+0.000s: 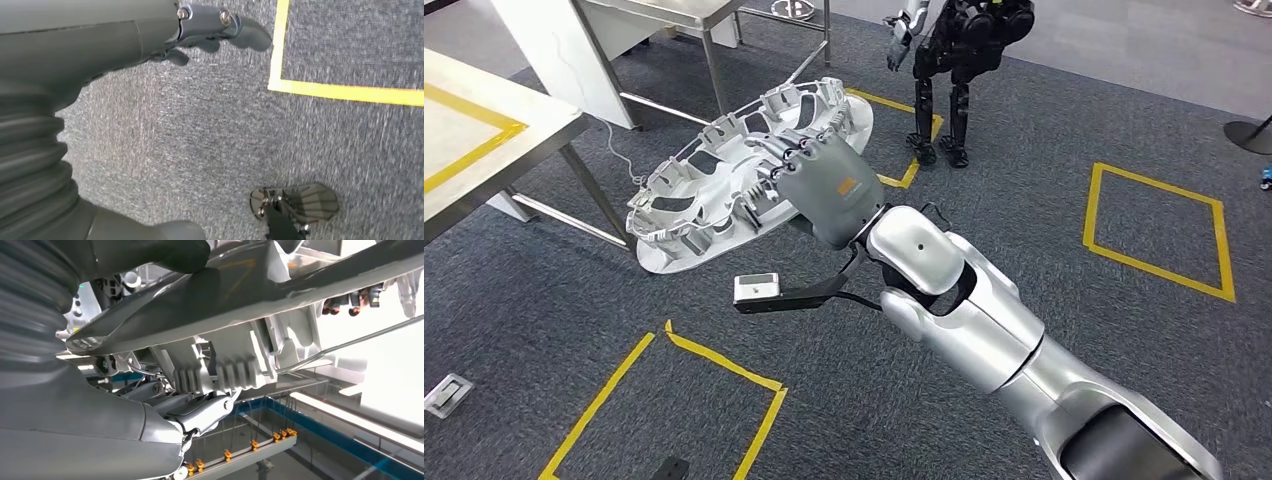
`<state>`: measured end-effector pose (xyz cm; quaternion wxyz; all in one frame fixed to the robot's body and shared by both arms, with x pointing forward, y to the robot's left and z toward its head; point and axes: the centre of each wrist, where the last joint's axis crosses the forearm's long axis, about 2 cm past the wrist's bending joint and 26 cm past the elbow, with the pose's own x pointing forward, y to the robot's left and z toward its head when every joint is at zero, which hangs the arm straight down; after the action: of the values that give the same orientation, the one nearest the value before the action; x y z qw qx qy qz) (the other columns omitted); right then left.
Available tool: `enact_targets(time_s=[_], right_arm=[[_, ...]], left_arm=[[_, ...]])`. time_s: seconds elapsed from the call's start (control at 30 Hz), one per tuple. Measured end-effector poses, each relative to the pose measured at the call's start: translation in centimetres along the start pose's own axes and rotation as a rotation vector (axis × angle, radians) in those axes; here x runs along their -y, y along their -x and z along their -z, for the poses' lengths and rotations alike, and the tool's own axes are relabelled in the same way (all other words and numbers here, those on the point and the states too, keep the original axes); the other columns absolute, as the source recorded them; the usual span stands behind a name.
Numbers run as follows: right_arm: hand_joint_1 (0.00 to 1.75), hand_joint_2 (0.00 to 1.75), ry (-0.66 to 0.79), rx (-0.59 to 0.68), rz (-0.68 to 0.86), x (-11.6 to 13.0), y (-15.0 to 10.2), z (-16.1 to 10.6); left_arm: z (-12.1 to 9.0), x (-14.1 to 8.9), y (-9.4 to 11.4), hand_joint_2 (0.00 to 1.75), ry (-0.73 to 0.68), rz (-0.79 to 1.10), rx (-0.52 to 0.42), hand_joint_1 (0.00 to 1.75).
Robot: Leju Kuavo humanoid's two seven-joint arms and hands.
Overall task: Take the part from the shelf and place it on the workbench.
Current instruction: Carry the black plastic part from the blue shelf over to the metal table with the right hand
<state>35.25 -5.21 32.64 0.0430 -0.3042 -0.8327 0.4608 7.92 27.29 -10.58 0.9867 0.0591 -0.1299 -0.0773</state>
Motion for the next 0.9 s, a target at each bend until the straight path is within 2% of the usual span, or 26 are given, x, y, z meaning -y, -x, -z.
enact_targets(time_s=[0.33, 0.63, 0.9], right_arm=[[1.75, 1.75, -0.017, -0.028, -0.026, -0.6, 1.2, -1.6], [1.75, 1.75, -0.033, -0.047, -0.024, -1.2, 1.0, -2.3], [1.75, 1.75, -0.034, -0.047, -0.029, -1.1, 0.3, -2.0]], left_arm=[[-0.1, 0.3, 0.3, 1.75, 0.005, 0.011, -0.005, 0.0], [-0.1, 0.2, 0.4, 1.75, 0.011, 0.015, -0.011, 0.0], [0.0, -0.2, 0.0, 1.75, 0.005, 0.004, 0.005, 0.0]])
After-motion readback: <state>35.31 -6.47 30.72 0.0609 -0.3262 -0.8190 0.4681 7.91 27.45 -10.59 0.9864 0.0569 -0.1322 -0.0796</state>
